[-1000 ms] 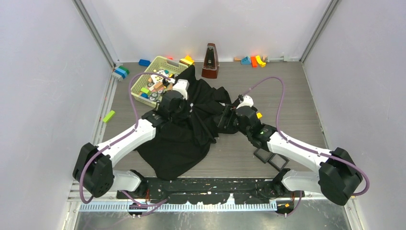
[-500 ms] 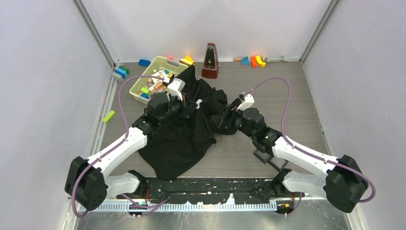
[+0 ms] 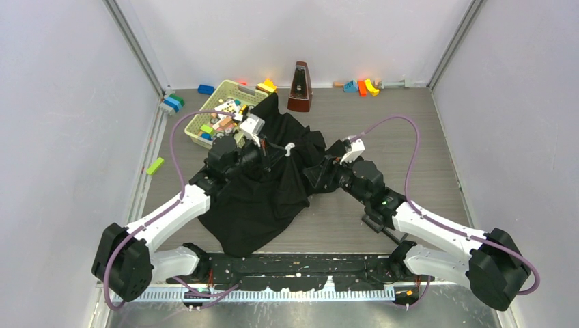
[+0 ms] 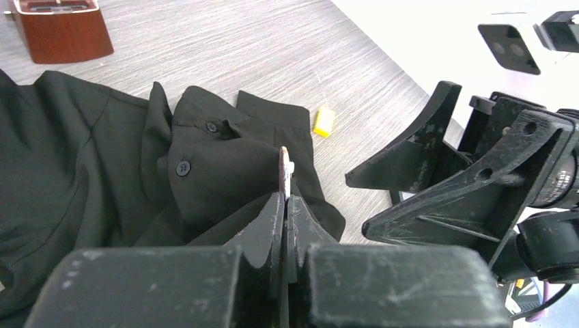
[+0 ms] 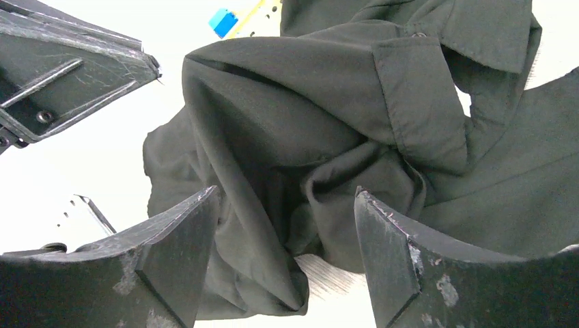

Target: Remove the brooch from the garment

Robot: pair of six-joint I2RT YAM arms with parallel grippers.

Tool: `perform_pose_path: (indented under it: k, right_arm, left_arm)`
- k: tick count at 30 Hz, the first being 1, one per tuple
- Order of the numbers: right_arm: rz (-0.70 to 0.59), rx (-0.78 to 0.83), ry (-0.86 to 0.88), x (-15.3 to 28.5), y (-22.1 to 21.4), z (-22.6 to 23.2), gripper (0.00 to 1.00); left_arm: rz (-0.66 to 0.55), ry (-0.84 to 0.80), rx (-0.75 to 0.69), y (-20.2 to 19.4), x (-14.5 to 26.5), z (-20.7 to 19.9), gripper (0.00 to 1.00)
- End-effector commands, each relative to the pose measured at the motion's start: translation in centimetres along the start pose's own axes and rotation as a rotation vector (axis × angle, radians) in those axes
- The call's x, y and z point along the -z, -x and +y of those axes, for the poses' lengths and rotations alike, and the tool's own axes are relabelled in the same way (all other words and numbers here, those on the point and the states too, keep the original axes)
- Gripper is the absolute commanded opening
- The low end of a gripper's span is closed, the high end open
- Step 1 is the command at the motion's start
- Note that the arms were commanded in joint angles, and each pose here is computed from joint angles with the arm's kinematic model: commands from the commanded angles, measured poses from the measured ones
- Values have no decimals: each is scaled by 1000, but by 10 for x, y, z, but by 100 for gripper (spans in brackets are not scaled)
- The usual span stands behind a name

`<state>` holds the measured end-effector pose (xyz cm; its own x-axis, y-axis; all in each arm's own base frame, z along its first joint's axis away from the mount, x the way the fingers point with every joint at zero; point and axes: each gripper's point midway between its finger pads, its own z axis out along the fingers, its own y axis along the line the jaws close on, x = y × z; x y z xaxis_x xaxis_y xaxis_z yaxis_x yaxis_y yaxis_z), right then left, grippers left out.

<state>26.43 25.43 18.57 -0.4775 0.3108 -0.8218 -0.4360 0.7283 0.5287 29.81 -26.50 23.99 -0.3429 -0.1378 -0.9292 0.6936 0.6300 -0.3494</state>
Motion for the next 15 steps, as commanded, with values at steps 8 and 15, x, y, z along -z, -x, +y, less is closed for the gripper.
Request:
perform_pose_path:
  k: [8,15]
  right_arm:
    - [-81,30,92,-1,26,22,77]
    - [-64,10,146,-8,28,36,77]
  left_arm:
    - [-88,-81,8,29,4,-22,0]
    - [-65,-84,27,27,7,-24,0]
